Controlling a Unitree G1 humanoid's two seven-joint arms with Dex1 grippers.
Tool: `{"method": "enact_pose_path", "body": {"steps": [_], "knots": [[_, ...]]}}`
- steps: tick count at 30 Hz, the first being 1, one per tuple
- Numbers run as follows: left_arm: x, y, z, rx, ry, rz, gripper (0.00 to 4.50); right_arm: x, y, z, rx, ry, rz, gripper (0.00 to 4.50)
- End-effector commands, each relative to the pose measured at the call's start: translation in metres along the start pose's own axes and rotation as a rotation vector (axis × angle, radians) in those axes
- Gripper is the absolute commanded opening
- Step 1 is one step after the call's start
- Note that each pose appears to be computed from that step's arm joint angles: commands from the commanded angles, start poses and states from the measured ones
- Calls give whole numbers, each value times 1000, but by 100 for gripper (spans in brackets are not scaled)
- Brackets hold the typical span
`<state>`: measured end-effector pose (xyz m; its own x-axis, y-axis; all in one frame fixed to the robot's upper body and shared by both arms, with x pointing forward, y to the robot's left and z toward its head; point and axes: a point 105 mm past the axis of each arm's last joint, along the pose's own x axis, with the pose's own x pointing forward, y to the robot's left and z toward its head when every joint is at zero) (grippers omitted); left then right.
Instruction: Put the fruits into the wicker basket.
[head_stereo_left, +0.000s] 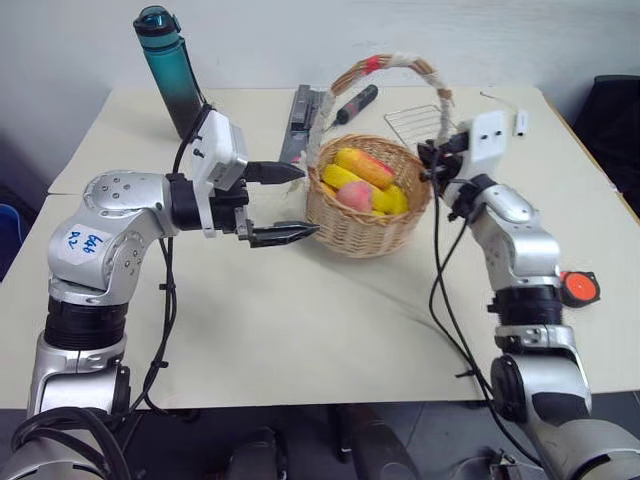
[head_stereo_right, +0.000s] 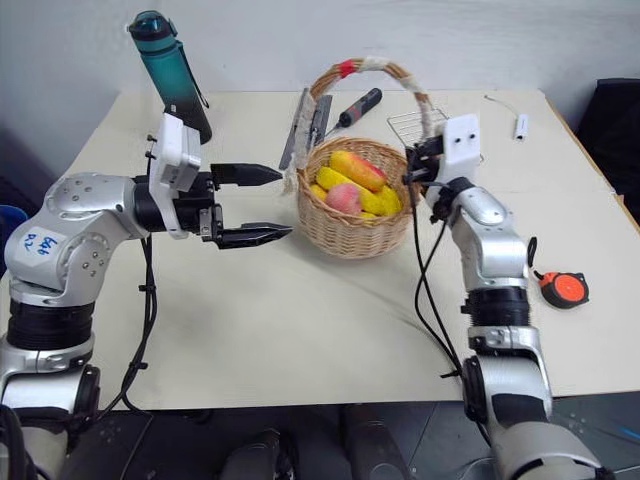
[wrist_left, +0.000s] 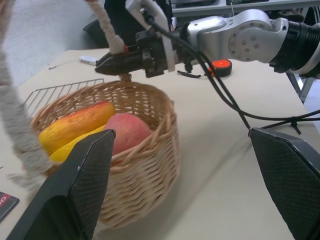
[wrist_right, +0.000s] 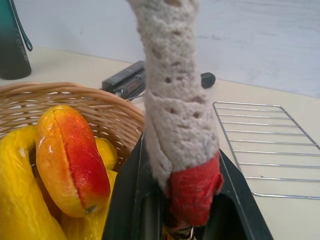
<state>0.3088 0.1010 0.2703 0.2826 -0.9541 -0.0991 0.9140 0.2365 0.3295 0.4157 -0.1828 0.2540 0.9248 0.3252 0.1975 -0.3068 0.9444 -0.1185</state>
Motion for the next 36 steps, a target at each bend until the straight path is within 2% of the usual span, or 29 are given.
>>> {"method": "enact_pose_path", "body": {"steps": [1, 4, 6, 9, 12, 14, 16, 18, 22, 25, 26, 30, 36], "knots": [[4, 0, 10, 35, -35, -26, 450, -32, -25, 53, -54, -126, -38, 30], [8, -1, 9, 30, -45, -49, 450, -59, -54, 62, -121, -107, -119, 30], [10, -1, 8, 26, -49, -58, 450, -76, -77, 57, -144, -67, -192, 30], [17, -1, 3, 21, -52, -68, 450, -95, -110, 33, -188, -8, -333, 30], [23, -3, 3, 15, -67, -90, 450, -98, -122, 14, -140, -9, -408, 30], [25, -4, 4, 11, -76, -109, 450, -90, -114, -2, -92, -2, -370, 100], [27, -4, 4, 14, -77, -121, 450, -86, -107, -10, -62, -5, -335, 152], [30, -5, 3, 28, -74, -125, 450, -93, -111, -14, -42, -2, -334, 215], [28, -4, 6, 2, -106, -129, 450, -122, -121, 2, -57, -6, -293, 340], [24, -5, 5, -7, -112, -135, 450, -148, -133, 9, -96, 44, -273, 433], [23, -5, 4, -6, -108, -136, 450, -158, -137, 11, -108, 76, -266, 447], [12, -6, 5, -21, -106, -151, 450, -217, -142, 31, -125, 247, -116, 447], [-9, -7, 3, -43, -76, -192, 450, -266, -107, 62, -19, 391, 162, 447]]}}
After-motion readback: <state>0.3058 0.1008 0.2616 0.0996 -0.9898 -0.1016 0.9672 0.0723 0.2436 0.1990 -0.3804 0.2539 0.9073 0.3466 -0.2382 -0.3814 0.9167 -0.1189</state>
